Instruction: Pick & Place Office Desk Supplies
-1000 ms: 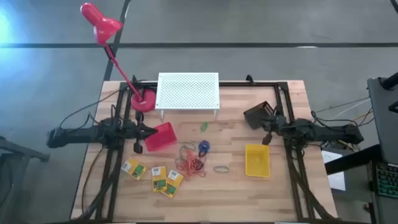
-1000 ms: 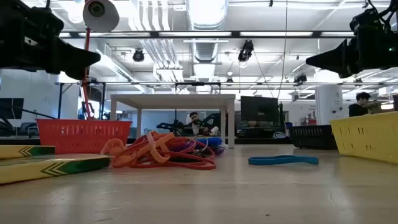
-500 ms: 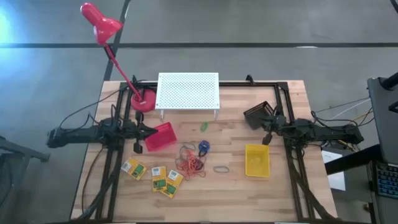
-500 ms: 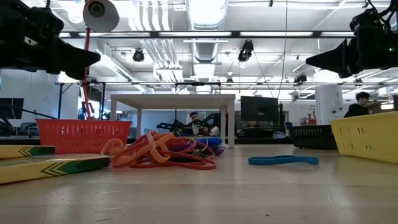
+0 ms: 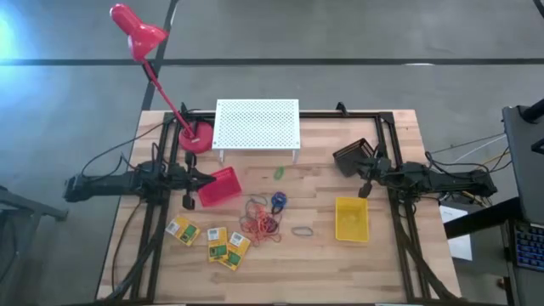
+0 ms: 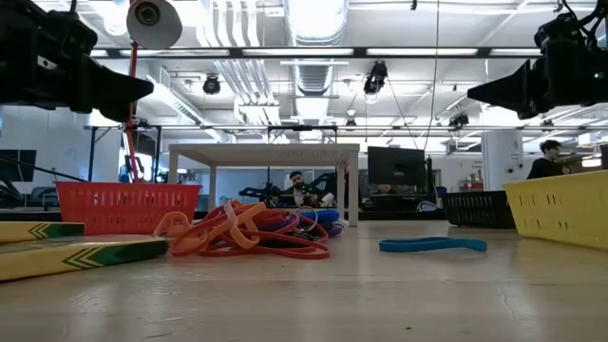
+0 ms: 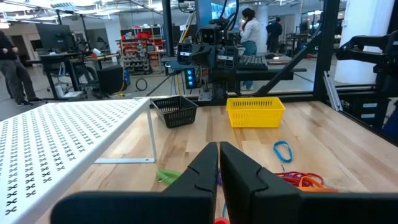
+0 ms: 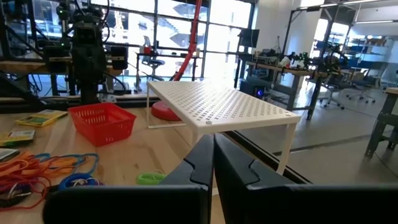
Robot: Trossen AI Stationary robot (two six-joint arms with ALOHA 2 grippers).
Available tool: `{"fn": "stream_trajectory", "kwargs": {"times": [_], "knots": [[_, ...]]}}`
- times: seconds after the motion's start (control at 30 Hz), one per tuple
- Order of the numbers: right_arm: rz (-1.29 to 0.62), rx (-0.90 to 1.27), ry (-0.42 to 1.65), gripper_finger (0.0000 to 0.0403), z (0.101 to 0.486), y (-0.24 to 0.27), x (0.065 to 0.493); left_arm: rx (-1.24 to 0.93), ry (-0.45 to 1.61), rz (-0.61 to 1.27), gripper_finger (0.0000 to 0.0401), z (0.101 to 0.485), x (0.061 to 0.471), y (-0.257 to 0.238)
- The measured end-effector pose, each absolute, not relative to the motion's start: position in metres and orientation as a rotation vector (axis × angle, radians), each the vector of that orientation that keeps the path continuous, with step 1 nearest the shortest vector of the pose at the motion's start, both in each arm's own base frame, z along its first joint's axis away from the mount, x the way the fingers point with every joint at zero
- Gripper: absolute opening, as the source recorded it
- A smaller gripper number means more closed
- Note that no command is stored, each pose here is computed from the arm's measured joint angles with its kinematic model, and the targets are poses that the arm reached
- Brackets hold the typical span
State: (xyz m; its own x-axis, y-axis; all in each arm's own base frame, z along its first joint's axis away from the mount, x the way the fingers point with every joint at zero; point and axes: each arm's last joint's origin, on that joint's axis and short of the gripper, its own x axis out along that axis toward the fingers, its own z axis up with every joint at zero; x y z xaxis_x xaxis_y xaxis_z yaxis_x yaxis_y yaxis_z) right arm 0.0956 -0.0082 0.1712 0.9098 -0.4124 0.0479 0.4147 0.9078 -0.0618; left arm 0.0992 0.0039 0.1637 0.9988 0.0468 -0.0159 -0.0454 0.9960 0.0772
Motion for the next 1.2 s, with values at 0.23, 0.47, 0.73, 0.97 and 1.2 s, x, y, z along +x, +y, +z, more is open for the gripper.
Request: {"fn": "stream_trajectory", "kwargs": {"times": [0.23, 0.47, 0.73, 0.97, 1.2], "knots": [[-0.427, -0.073, -0.033, 0.0008, 0.171, -0.008, 0.096, 0.077, 0.018, 0.046, 0.0023, 0.164, 0.099, 0.004], [-0.42, -0.034, -0.09, 0.0008, 0.176, -0.008, 0.095, 0.077, 0.018, 0.046, 0.0023, 0.164, 0.099, 0.004], [-0.076, 0.266, -0.219, 0.0008, 0.187, 0.001, 0.098, 0.077, 0.018, 0.046, 0.0023, 0.164, 0.099, 0.004], [0.087, 0.364, -0.116, 0.0013, 0.189, 0.007, 0.107, 0.077, 0.018, 0.047, 0.0023, 0.164, 0.099, 0.004], [-0.122, 0.372, 0.346, 0.0072, 0.212, 0.005, 0.129, 0.077, 0.018, 0.046, 0.0023, 0.164, 0.099, 0.004]]}}
